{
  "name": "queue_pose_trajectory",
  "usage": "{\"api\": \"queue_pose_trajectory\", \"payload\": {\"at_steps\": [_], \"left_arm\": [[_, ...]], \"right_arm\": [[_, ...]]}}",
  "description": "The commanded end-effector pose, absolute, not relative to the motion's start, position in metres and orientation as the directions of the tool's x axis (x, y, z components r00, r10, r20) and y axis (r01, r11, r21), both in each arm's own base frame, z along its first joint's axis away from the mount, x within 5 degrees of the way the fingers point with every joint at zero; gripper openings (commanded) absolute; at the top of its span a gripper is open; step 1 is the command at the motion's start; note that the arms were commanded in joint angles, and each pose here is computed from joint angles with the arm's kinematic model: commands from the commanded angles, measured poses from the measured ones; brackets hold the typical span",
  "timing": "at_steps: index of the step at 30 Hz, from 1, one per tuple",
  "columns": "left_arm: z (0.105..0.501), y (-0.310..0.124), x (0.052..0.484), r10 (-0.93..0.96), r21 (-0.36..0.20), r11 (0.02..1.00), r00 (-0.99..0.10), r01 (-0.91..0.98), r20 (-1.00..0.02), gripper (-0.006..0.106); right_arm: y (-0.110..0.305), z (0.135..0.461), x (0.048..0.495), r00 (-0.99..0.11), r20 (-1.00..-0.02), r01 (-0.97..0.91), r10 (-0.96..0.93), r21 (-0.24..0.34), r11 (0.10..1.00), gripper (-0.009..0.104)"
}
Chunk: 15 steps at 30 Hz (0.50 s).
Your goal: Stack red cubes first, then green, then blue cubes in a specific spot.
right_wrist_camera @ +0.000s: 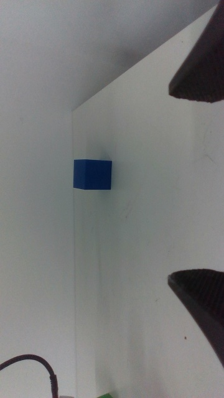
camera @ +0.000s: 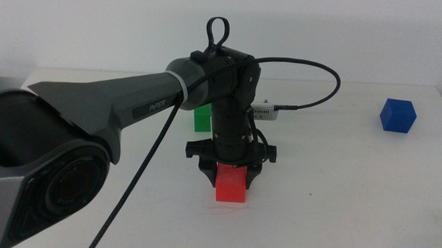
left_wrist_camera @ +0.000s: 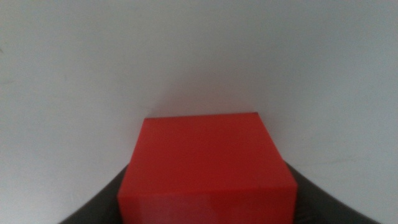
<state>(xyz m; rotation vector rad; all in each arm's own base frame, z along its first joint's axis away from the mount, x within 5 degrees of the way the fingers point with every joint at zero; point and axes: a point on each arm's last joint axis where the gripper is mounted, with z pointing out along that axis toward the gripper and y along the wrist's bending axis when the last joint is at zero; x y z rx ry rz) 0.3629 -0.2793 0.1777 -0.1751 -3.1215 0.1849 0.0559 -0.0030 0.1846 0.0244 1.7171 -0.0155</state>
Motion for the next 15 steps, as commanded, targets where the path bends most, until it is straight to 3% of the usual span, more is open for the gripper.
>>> {"api": "queue_pose_trajectory", "payload": {"at_steps": [1,6,15], "left_arm": [[0.212,-0.276,0.355,0.113,-0.132,0.985,-0.994,0.112,0.000,0.066],[0.215,-0.276,0.355,0.115,-0.133,0.985,-0.993,0.114,-0.004,0.093],[0.243,-0.271,0.348,0.117,-0.155,0.980,-0.992,0.123,-0.044,0.094]], "right_arm": [[-0.002,0.199,0.054,-0.031,-0.999,0.016,-0.018,-0.019,1.000,0.094],[-0.002,0.199,0.054,-0.031,-0.999,0.016,-0.018,-0.019,1.000,0.094],[-0.002,0.199,0.054,-0.031,-0.999,0.016,-0.018,-0.019,1.000,0.094]]}}
